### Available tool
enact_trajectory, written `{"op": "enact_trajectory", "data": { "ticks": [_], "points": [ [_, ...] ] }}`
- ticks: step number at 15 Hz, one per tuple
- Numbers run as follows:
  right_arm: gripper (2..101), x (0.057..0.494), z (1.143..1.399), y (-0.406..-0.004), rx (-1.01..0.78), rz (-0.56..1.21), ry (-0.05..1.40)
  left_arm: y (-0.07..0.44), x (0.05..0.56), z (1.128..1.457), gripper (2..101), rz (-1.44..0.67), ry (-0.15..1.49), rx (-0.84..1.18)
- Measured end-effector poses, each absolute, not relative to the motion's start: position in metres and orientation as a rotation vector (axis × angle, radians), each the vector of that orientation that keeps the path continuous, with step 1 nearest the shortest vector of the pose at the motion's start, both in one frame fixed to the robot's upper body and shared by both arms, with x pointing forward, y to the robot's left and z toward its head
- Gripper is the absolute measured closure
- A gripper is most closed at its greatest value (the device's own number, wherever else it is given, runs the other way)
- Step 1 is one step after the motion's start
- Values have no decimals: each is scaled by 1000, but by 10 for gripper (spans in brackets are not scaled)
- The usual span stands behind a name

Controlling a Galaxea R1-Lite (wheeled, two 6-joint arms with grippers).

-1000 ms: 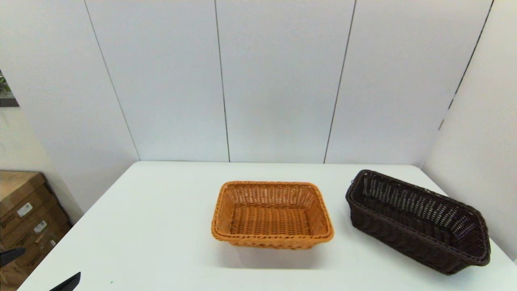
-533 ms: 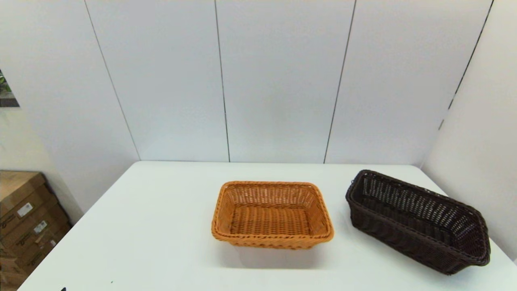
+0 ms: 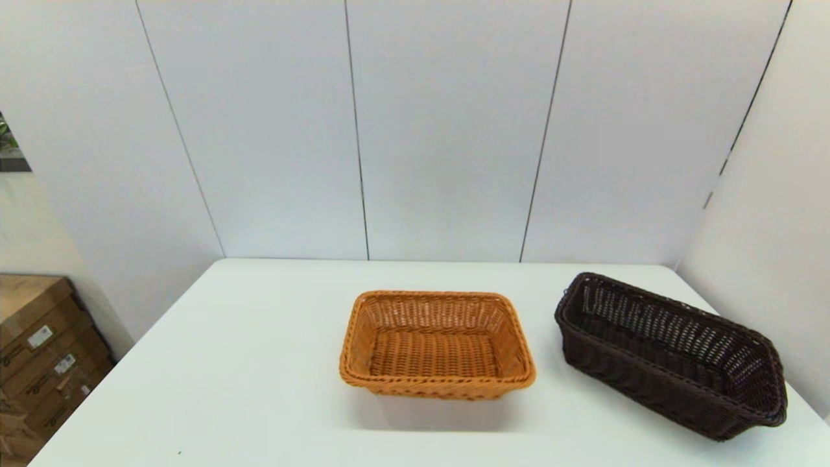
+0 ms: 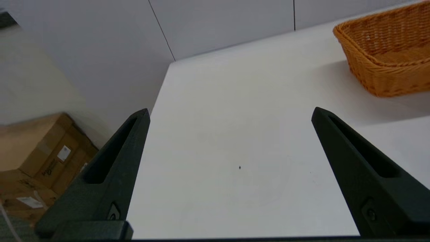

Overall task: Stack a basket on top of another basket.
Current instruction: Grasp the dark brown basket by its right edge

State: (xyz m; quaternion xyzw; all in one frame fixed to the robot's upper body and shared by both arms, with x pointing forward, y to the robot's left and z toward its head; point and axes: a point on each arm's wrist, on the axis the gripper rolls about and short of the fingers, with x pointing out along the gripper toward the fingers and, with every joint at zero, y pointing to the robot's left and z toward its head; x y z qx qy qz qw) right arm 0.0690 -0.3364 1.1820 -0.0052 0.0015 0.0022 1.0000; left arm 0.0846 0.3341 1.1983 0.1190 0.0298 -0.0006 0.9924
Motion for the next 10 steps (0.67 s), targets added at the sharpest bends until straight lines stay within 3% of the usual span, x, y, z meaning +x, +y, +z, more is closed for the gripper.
{"op": "enact_trajectory", "data": {
  "ticks": [10],
  "points": [
    [49, 69, 1182, -336, -10, 5, 3, 333, 69, 1188, 54, -14, -52, 227]
  ]
}}
